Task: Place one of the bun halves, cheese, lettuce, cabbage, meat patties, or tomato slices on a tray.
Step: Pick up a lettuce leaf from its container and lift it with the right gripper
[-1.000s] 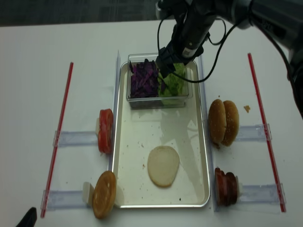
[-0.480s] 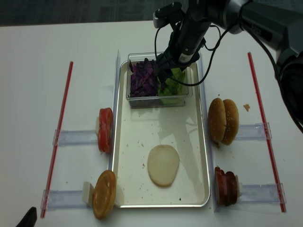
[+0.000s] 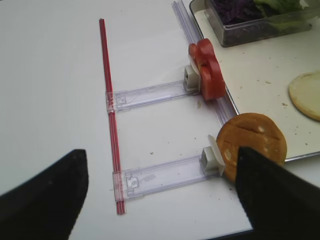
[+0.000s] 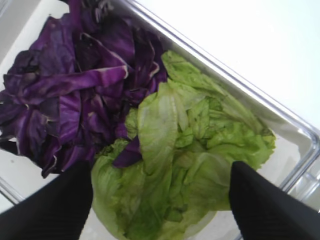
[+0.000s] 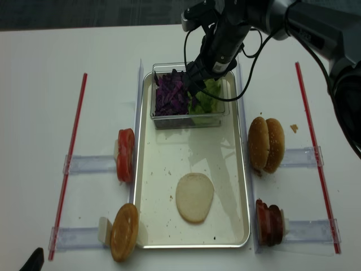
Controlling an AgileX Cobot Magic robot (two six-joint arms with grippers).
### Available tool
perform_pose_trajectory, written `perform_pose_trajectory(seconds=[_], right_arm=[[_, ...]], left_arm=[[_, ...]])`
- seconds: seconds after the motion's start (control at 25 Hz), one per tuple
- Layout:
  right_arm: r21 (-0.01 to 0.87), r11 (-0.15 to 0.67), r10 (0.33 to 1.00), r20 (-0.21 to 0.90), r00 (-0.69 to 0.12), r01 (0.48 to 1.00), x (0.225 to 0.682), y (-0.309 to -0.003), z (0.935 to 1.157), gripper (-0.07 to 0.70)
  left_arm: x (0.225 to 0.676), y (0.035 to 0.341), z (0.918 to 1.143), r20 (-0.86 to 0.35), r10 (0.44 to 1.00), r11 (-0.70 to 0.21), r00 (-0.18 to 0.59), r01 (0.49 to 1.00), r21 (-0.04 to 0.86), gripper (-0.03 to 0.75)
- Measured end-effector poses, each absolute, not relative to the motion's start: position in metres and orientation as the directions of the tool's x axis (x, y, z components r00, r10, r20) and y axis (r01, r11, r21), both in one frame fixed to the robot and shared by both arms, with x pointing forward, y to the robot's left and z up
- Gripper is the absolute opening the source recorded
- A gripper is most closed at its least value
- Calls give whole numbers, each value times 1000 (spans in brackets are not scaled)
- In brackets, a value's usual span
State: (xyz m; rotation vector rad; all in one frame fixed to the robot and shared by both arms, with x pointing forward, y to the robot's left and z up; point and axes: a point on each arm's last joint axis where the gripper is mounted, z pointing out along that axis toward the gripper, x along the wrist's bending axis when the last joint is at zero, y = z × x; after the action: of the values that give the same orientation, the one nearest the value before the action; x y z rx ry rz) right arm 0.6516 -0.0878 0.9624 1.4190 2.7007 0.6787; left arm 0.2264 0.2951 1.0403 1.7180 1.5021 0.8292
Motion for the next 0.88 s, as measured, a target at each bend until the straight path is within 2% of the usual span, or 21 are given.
perform_pose_trajectory(seconds=[0.28, 0.88], right_arm=[[394, 507, 779, 171, -603, 767, 653, -87, 961, 582], [374, 519, 776, 169, -607, 768, 661, -83, 936, 547]], left_arm=[[226, 295, 1040, 19, 992, -84, 123, 545, 834, 554], [226, 295, 1040, 19, 992, -84, 123, 545, 834, 554]])
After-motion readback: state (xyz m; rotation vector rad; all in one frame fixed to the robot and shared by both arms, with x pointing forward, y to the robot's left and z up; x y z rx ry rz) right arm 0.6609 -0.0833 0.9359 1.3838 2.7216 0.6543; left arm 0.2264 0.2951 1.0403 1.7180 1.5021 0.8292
